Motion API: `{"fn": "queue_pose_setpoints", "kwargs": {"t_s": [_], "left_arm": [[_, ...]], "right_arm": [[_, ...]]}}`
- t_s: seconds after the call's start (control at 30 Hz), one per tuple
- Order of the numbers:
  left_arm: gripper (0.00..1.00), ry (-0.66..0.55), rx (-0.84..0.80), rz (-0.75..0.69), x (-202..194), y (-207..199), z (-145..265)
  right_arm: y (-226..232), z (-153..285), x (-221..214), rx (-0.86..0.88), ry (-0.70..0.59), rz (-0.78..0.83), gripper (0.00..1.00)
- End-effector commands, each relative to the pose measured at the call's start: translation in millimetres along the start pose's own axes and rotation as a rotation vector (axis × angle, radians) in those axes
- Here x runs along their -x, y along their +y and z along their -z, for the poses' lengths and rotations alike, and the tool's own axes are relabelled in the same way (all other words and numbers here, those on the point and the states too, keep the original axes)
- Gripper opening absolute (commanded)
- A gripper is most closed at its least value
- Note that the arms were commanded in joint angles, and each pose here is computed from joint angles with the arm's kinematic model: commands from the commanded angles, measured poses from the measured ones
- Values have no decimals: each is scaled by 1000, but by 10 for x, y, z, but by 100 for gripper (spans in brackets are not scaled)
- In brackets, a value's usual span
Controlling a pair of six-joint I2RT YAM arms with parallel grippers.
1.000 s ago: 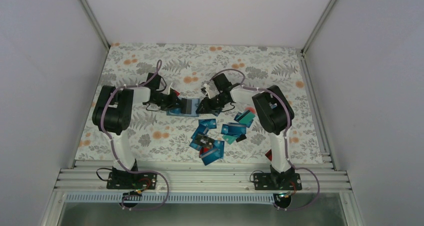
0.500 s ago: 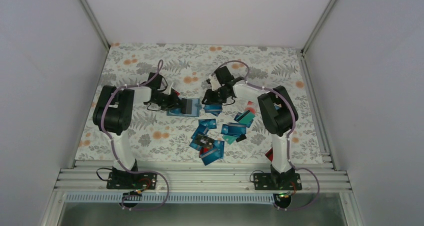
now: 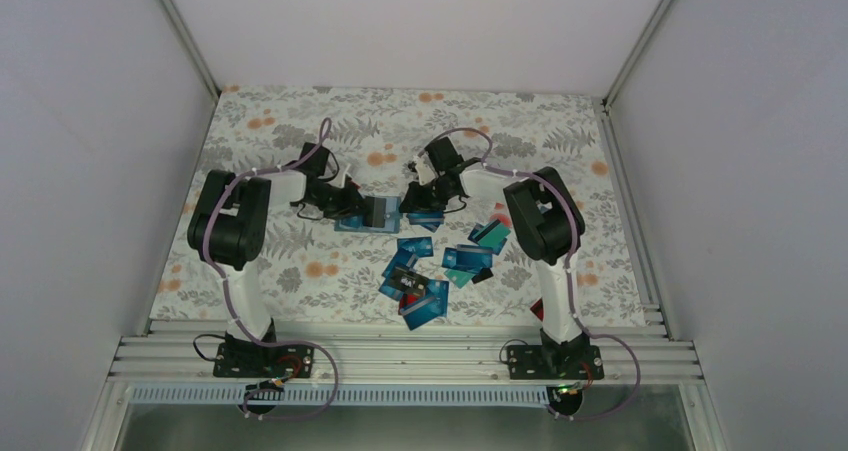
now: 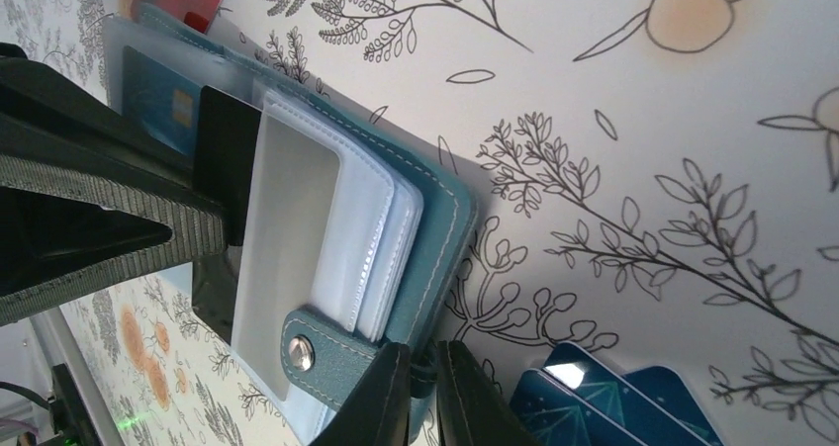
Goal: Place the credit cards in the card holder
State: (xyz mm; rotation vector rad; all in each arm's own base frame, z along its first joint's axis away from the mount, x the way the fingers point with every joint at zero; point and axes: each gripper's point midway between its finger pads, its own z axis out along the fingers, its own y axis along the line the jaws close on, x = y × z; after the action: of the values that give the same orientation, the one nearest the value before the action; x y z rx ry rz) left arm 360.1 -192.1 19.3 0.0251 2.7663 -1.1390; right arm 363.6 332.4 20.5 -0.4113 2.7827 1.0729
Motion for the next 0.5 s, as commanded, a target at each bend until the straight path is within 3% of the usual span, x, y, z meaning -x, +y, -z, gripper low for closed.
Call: {"fn": "queue_pose_setpoints", "kwargs": {"t_s": [0.0, 0.47], "left_arm": [[10, 64, 94, 24, -175, 191, -135], [27, 89, 131, 26, -194, 16, -272]], "right_arm": [[-20, -131, -33, 7, 22, 0, 7], [56, -147, -54, 57, 36, 2, 5]]}}
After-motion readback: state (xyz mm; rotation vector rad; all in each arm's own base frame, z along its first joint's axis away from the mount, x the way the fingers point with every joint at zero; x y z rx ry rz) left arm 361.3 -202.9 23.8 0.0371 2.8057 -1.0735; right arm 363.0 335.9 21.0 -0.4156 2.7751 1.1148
